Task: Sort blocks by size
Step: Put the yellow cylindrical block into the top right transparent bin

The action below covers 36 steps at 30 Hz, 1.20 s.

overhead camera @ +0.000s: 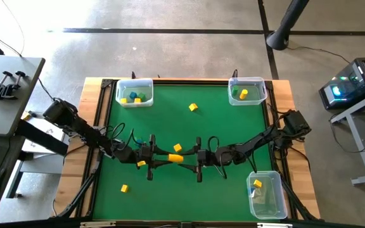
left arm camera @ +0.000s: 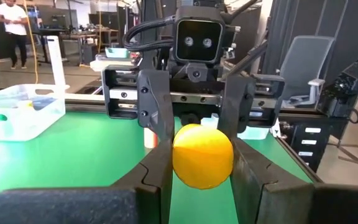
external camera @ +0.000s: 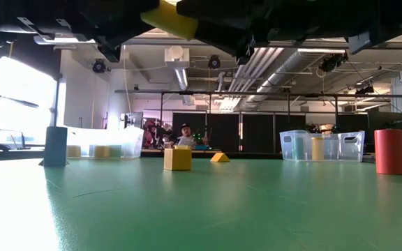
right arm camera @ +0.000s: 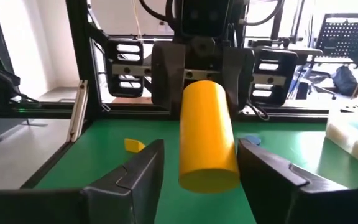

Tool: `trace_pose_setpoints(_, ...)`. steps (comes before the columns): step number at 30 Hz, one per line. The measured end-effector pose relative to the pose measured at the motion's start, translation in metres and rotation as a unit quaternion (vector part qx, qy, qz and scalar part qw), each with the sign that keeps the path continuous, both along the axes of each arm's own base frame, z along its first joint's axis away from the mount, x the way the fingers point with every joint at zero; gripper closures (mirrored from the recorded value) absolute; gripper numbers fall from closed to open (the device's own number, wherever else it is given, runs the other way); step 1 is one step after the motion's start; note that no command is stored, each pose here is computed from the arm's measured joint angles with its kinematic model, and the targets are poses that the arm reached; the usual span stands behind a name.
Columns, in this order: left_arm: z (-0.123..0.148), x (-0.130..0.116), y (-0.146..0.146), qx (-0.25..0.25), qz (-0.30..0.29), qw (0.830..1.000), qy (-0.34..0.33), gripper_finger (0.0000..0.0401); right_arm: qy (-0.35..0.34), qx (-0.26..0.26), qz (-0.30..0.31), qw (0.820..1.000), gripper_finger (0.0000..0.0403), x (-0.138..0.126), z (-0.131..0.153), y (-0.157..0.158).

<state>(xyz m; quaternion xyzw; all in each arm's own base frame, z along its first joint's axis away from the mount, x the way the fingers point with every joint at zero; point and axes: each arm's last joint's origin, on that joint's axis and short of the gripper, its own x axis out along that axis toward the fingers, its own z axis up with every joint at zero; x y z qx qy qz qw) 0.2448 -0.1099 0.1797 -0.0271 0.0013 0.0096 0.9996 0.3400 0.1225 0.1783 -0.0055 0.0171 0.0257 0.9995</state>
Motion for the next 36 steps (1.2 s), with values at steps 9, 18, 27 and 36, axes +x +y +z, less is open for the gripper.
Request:
trace_pose_setpoints(9,0.002,0.0,0.0,-0.005,-0.002,1.0,-0.007,0.0311,0.006,-0.006,0.011,1.0,0.0196,0.0,-0.001,0.001)
trace_pose_setpoints(18,0.004,-0.001,-0.002,-0.006,-0.006,1.0,-0.017,0.0311,-0.007,-0.024,0.012,1.0,0.0196,-0.001,0.001,0.002)
trace_pose_setpoints(27,0.008,-0.001,-0.003,-0.007,-0.007,0.999,-0.032,0.0311,-0.041,-0.016,0.01,0.999,0.0197,-0.001,0.007,0.002)
trace_pose_setpoints(36,0.011,-0.002,-0.004,-0.011,-0.012,0.999,-0.048,0.0311,-0.06,-0.011,0.004,0.998,0.0247,0.0,0.011,-0.002)
